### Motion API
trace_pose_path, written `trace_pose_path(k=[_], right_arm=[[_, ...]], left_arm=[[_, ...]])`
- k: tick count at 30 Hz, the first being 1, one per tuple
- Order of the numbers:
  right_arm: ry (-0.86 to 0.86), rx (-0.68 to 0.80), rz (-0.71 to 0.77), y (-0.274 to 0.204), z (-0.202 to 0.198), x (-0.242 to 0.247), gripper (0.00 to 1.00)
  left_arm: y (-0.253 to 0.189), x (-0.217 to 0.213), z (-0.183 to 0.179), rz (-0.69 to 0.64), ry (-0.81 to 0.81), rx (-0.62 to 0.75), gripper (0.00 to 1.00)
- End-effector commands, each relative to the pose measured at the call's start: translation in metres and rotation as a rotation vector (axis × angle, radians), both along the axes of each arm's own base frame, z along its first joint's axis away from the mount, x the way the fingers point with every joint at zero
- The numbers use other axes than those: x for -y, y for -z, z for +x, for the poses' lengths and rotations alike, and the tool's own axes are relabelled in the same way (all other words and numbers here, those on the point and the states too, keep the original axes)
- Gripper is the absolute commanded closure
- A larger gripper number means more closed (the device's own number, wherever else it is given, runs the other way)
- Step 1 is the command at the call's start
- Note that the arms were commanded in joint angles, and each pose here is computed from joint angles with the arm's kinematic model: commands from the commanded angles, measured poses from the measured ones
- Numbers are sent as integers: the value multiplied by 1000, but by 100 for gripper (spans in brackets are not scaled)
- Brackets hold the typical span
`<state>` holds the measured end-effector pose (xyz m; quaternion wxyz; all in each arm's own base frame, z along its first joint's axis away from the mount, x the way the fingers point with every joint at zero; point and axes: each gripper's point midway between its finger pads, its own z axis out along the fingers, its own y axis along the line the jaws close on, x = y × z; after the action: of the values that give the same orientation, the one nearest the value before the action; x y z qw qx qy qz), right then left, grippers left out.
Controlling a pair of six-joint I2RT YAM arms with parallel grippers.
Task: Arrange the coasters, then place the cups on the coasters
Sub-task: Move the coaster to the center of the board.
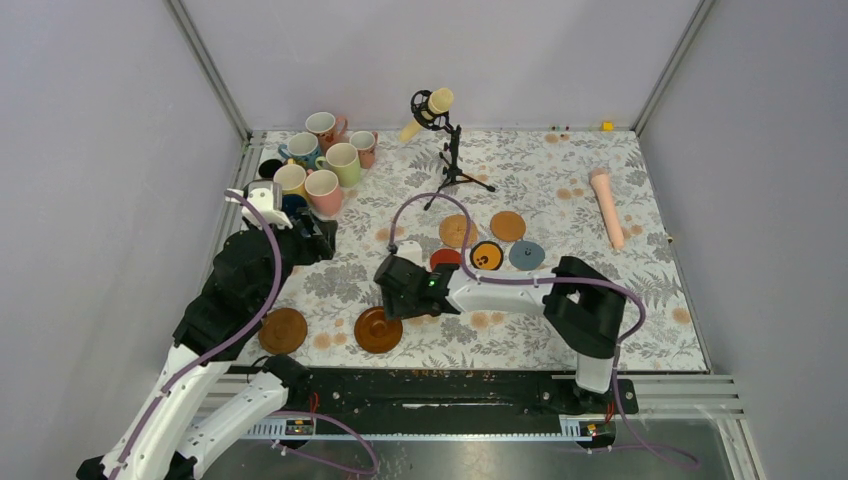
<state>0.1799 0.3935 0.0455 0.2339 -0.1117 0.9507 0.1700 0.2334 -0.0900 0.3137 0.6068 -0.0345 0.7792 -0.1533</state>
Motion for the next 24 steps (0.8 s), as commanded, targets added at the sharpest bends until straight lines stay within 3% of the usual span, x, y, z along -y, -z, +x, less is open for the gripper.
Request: trace_pose_path(k=[1, 8, 14, 24], right_arm=[[14, 18, -59, 0, 0, -12, 39], [-34, 1, -123, 13, -6, -21, 43], [-74, -2, -188, 26, -13, -25, 39], [-74, 31, -300, 41, -15, 9, 43]], left_arm=[[-14, -3, 3, -27, -29, 51, 30], [-15, -3, 2, -29, -25, 52, 30], [-15, -5, 2, -29, -33, 56, 30], [-15, -5, 2, -27, -36, 56, 30]])
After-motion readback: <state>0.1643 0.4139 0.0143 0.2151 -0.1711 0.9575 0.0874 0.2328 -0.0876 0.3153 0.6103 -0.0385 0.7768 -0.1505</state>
